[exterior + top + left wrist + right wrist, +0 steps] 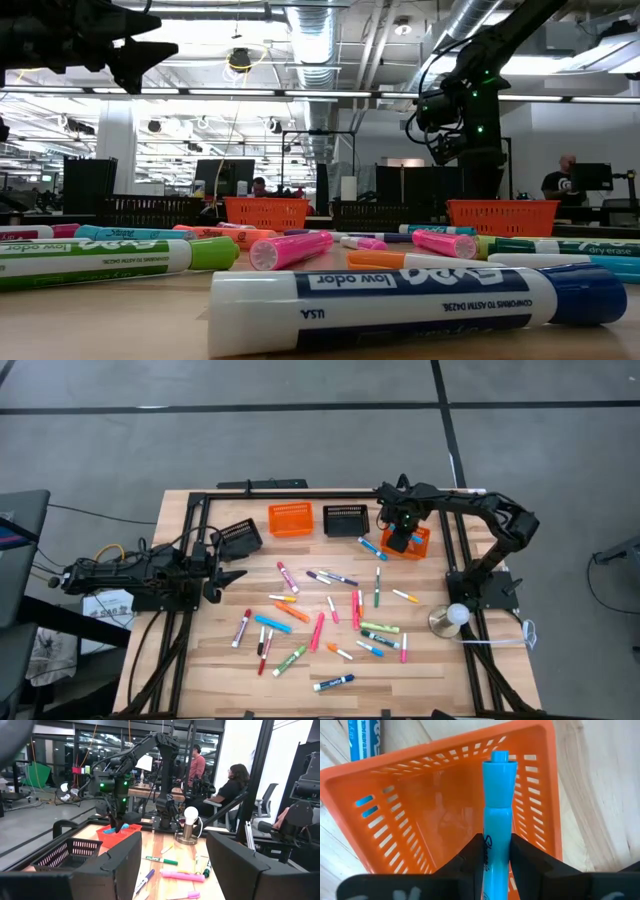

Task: Pick & Place Markers
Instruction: Put the right blue marker into the right orange bin, then put the green marker into the right orange bin

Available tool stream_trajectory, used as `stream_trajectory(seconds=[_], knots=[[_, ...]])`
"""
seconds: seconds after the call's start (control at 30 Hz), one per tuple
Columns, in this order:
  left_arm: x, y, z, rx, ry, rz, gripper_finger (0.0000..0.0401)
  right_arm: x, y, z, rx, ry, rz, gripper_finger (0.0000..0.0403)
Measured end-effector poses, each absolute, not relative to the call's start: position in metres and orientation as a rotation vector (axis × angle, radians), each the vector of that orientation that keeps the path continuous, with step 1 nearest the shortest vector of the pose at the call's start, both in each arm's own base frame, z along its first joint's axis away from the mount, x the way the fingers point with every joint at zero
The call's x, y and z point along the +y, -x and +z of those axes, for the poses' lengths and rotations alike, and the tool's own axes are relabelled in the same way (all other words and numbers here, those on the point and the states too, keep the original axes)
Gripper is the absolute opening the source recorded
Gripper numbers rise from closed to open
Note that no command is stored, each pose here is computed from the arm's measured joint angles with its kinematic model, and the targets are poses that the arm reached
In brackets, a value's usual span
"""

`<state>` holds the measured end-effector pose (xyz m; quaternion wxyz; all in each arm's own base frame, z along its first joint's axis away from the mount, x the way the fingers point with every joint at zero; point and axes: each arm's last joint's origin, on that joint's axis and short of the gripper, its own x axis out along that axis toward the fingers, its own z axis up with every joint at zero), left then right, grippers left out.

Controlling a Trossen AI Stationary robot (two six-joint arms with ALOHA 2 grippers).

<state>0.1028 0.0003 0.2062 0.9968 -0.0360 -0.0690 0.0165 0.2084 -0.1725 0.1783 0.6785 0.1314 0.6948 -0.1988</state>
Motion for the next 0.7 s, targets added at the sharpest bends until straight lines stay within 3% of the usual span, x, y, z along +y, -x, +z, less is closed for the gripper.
stream_trajectory(seconds=[0.2, 0.5, 0.7], knots=[[0.0003, -0.1028, 0.2065, -0.141, 0.072, 0.033, 0.0222, -0.1718, -0.2088, 0.1782, 1.55, -0.317, -0.425, 0.0085], [0.0003, -0.1026, 0.2072, -0.148, 0.072, 0.033, 0.0222, -0.1718, -0.2082, 0.1782, 1.559, -0.313, -0.441, 0.0173], [0.0003, -0.1026, 0.2077, -0.154, 0.072, 0.032, 0.0222, -0.1691, -0.2101, 0.18, 1.568, -0.317, -0.437, 0.0196]])
